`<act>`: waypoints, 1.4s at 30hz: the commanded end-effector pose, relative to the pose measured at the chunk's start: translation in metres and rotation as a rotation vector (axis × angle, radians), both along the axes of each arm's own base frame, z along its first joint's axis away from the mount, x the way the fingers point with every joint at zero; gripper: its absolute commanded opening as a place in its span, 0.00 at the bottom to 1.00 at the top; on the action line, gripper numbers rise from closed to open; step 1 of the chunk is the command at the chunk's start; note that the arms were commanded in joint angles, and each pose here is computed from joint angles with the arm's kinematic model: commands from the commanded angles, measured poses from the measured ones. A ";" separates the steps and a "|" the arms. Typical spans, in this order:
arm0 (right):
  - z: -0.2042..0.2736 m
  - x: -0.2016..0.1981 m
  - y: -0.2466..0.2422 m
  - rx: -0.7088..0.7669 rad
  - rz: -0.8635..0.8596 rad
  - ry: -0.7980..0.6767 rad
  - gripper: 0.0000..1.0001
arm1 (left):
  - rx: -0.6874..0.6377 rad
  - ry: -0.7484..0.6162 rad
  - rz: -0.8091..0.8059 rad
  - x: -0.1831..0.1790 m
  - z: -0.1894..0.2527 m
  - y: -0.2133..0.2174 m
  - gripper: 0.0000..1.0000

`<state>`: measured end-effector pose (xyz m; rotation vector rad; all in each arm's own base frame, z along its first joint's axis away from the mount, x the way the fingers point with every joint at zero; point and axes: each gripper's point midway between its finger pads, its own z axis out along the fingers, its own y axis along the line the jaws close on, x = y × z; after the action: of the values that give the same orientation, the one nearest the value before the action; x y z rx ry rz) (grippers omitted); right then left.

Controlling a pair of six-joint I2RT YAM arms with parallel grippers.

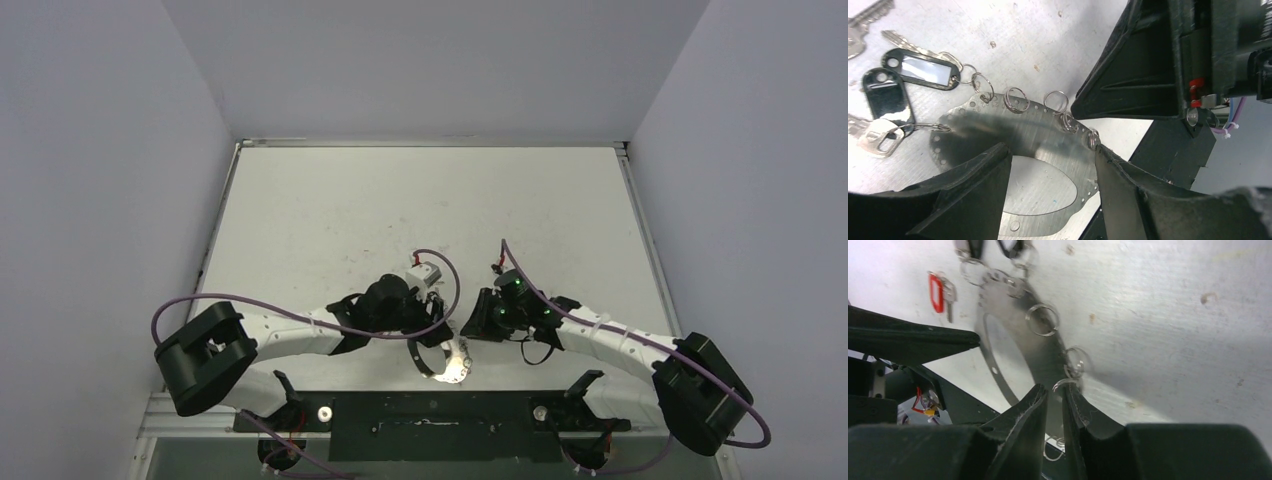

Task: Put the keys on the keyring
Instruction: Pick up the keyring from the center of the board.

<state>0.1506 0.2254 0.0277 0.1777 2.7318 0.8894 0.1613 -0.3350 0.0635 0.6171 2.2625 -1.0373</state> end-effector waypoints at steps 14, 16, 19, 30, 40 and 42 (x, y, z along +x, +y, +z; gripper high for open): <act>0.032 0.034 -0.003 -0.099 0.046 -0.177 0.36 | -0.122 0.139 0.104 0.029 0.033 -0.006 0.44; 0.031 0.035 -0.003 -0.098 0.042 -0.178 0.35 | -0.140 0.159 0.102 0.028 0.031 -0.012 0.40; 0.029 0.035 -0.005 -0.102 0.037 -0.178 0.35 | -0.168 0.183 0.109 0.027 0.026 -0.018 0.38; 0.024 0.031 -0.014 -0.113 0.021 -0.169 0.34 | -0.140 0.269 0.182 0.034 -0.014 -0.024 0.40; 0.026 0.033 -0.017 -0.120 0.016 -0.178 0.34 | -0.105 0.267 0.188 0.040 -0.032 -0.031 0.26; 0.027 0.034 -0.018 -0.121 0.015 -0.179 0.34 | -0.095 0.264 0.184 0.041 -0.034 -0.031 0.24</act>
<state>0.1754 0.2096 0.0464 0.0524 2.6614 0.7140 0.1928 -0.3589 0.0282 0.2168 2.4555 -1.1988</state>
